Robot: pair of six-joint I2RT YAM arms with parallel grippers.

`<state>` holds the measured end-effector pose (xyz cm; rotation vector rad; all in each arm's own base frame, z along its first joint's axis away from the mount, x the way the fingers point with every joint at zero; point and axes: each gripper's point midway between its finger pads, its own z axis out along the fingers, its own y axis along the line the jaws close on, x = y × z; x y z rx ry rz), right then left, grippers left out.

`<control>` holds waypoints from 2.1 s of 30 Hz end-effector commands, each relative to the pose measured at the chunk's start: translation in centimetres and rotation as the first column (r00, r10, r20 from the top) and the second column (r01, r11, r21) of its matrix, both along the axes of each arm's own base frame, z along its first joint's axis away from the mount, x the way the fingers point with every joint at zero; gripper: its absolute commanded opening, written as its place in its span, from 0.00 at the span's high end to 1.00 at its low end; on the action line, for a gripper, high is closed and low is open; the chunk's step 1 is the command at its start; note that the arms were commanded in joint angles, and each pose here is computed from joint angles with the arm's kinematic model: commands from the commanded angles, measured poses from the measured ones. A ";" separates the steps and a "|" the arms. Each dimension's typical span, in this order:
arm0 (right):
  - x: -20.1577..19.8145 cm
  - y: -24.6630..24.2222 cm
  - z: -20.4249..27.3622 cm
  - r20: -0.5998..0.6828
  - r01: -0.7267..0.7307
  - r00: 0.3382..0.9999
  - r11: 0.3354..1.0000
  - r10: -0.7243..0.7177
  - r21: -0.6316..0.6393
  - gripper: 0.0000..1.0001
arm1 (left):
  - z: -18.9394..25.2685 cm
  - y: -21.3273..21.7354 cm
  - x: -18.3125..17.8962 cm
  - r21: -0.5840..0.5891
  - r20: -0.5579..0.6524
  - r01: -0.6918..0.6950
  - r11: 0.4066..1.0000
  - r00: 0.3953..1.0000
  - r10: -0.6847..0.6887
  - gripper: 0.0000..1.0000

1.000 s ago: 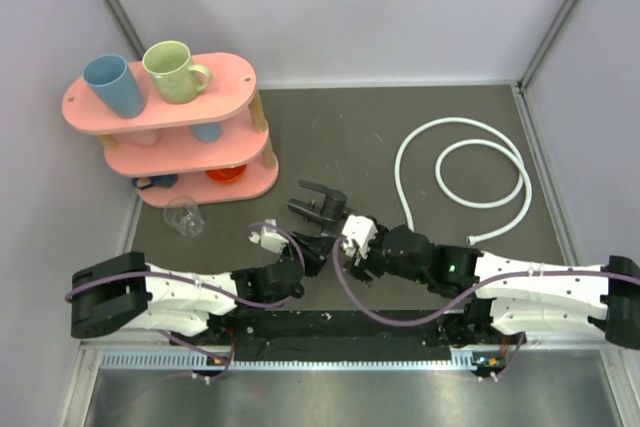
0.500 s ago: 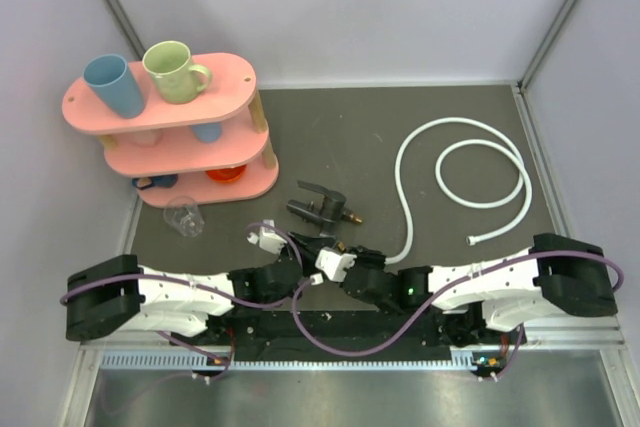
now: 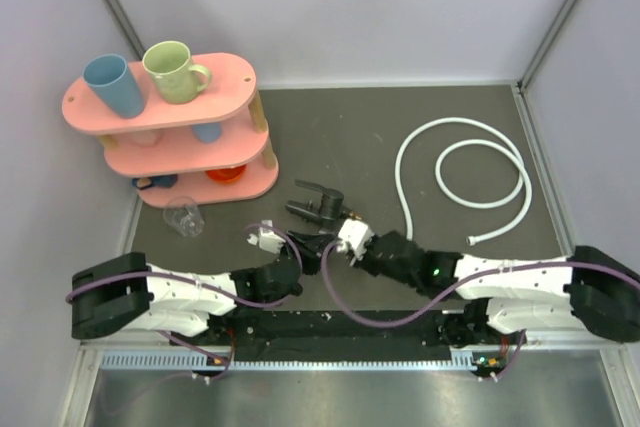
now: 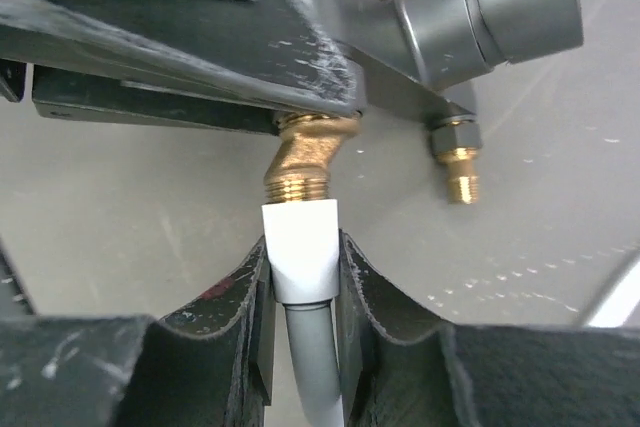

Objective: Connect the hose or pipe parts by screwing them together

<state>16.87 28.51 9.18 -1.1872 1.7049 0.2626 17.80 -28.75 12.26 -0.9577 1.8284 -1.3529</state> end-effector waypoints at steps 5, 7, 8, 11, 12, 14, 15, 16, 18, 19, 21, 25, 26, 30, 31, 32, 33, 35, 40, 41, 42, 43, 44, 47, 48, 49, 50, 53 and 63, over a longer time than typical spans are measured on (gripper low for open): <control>-1.2 1.7 4.9 -0.307 -0.138 0.891 0.844 0.335 0.518 1.00 | 1.6 -2.8 -1.2 -0.055 0.060 0.117 0.992 0.992 -0.114 1.00; -2.0 1.8 4.5 -0.361 -0.161 0.845 0.832 0.394 0.531 1.00 | 1.5 -3.0 -1.2 -0.060 0.064 0.121 0.991 0.991 -0.117 1.00; -2.2 2.0 4.6 -0.393 -0.154 0.822 0.825 0.412 0.543 1.00 | 1.4 -3.1 -1.2 -0.057 0.064 0.123 0.991 0.991 -0.119 1.00; -2.5 2.3 4.2 -0.472 -0.130 0.765 0.823 0.438 0.553 1.00 | 1.1 -3.2 -1.1 -0.053 0.066 0.119 0.991 0.991 -0.115 1.00; -2.5 2.1 3.7 -0.496 -0.112 0.761 0.838 0.418 0.534 1.00 | 1.1 -3.1 -1.0 -0.049 0.066 0.116 0.992 0.991 -0.113 1.00; -1.2 1.7 3.0 -0.502 -0.055 0.796 0.866 0.338 0.496 0.98 | 1.0 -2.9 -0.9 -0.042 0.066 0.104 0.994 0.993 -0.101 1.00; -1.0 1.2 2.3 -0.517 -0.030 0.802 0.884 0.300 0.466 0.88 | 1.1 -2.9 -0.8 -0.042 0.068 0.102 0.994 0.993 -0.099 1.00; -0.5 0.9 2.3 -0.504 -0.013 0.820 0.891 0.269 0.454 0.82 | 0.9 -2.8 -0.8 -0.030 0.063 0.098 0.995 0.993 -0.096 1.00; -0.1 0.2 2.0 -0.488 0.004 0.842 0.902 0.230 0.432 0.60 | 1.1 -2.8 -0.7 -0.024 0.066 0.092 0.995 0.994 -0.090 1.00; 0.1 -0.3 1.7 -0.488 0.025 0.851 0.911 0.197 0.411 0.58 | 1.2 -2.8 -0.7 -0.025 0.064 0.090 0.996 0.994 -0.088 1.00; 0.1 -0.9 1.9 -0.453 0.023 0.874 0.916 0.177 0.400 0.46 | 1.3 -2.6 -0.5 -0.020 0.065 0.078 0.997 0.995 -0.076 1.00; 0.5 -2.0 2.3 -0.349 0.027 0.932 0.944 0.095 0.329 0.29 | 1.7 -2.5 -0.3 -0.016 0.073 0.063 0.998 0.995 -0.061 1.00; 0.3 -2.1 2.3 -0.318 0.005 0.943 0.955 0.093 0.295 0.27 | 1.9 -2.6 -0.2 -0.018 0.075 0.062 0.998 0.995 -0.060 1.00; 0.3 -2.1 3.1 -0.191 0.003 0.981 0.980 0.036 0.201 0.21 | 2.2 -3.0 -0.3 -0.010 0.074 0.074 0.997 0.995 -0.074 1.00; 0.2 -2.2 3.3 -0.143 0.011 0.990 0.988 0.011 0.152 0.20 | 2.4 -3.1 -0.3 -0.015 0.074 0.077 0.997 0.994 -0.076 1.00; 0.2 -2.3 3.3 -0.117 0.024 0.993 0.992 -0.010 0.120 0.20 | 2.4 -3.1 -0.4 -0.012 0.071 0.080 0.997 0.994 -0.079 1.00; 0.1 -2.2 2.9 -0.093 0.027 0.995 0.996 -0.019 0.085 0.19 | 2.3 -3.1 -0.4 -0.005 0.064 0.080 0.997 0.995 -0.080 1.00; 0.0 -2.1 3.5 0.010 0.053 0.999 0.998 -0.054 0.019 0.20 | 2.6 -3.2 -0.5 -0.013 0.057 0.084 0.996 0.995 -0.083 1.00; 1.0 -2.1 3.2 0.187 0.177 0.971 0.976 -0.151 -0.127 0.30 | 3.0 -3.0 -0.5 -0.020 0.057 0.085 0.996 0.995 -0.084 1.00; 0.8 -1.8 3.2 0.208 0.179 0.967 0.974 -0.147 -0.141 0.36 | 3.1 -3.0 -0.6 -0.021 0.056 0.085 0.996 0.995 -0.084 1.00; 0.8 -1.7 3.2 0.230 0.189 0.961 0.970 -0.151 -0.152 0.39 | 3.1 -2.9 -0.6 -0.023 0.055 0.086 0.996 0.995 -0.085 1.00; 1.1 -1.6 3.7 0.265 0.215 0.949 0.964 -0.168 -0.156 0.41 | 3.0 -2.8 -0.6 -0.025 0.051 0.085 0.996 0.995 -0.083 1.00; 1.1 -1.5 3.3 0.278 0.217 0.947 0.960 -0.162 -0.177 0.46 | 3.0 -2.8 -0.6 -0.026 0.050 0.083 0.996 0.995 -0.082 1.00; 0.8 -0.1 3.8 0.296 0.199 0.944 0.968 -0.148 -0.152 0.51 | 3.0 -2.6 -0.7 -0.030 0.048 0.082 0.996 0.996 -0.081 1.00; 0.6 0.2 3.9 0.299 0.191 0.944 0.971 -0.142 -0.142 0.56 | 3.1 -2.6 -0.7 -0.033 0.048 0.083 0.996 0.996 -0.082 1.00; 0.5 0.7 4.2 0.303 0.181 0.943 0.976 -0.137 -0.122 0.61 | 2.9 -2.6 -0.7 -0.032 0.044 0.084 0.996 0.996 -0.083 1.00; 0.4 0.9 4.3 0.304 0.175 0.943 0.978 -0.134 -0.114 0.71 | 2.7 -2.5 -0.8 -0.030 0.042 0.085 0.996 0.996 -0.084 1.00; 0.2 1.7 4.4 0.293 0.147 0.949 0.986 -0.117 -0.082 0.92 | 2.5 -2.6 -0.9 -0.043 0.034 0.094 0.995 0.995 -0.093 1.00; -1.0 2.3 4.5 -0.121 -0.060 0.988 0.959 0.097 0.278 1.00 | 1.9 -3.7 -1.8 -0.055 0.030 0.161 0.985 0.987 -0.159 1.00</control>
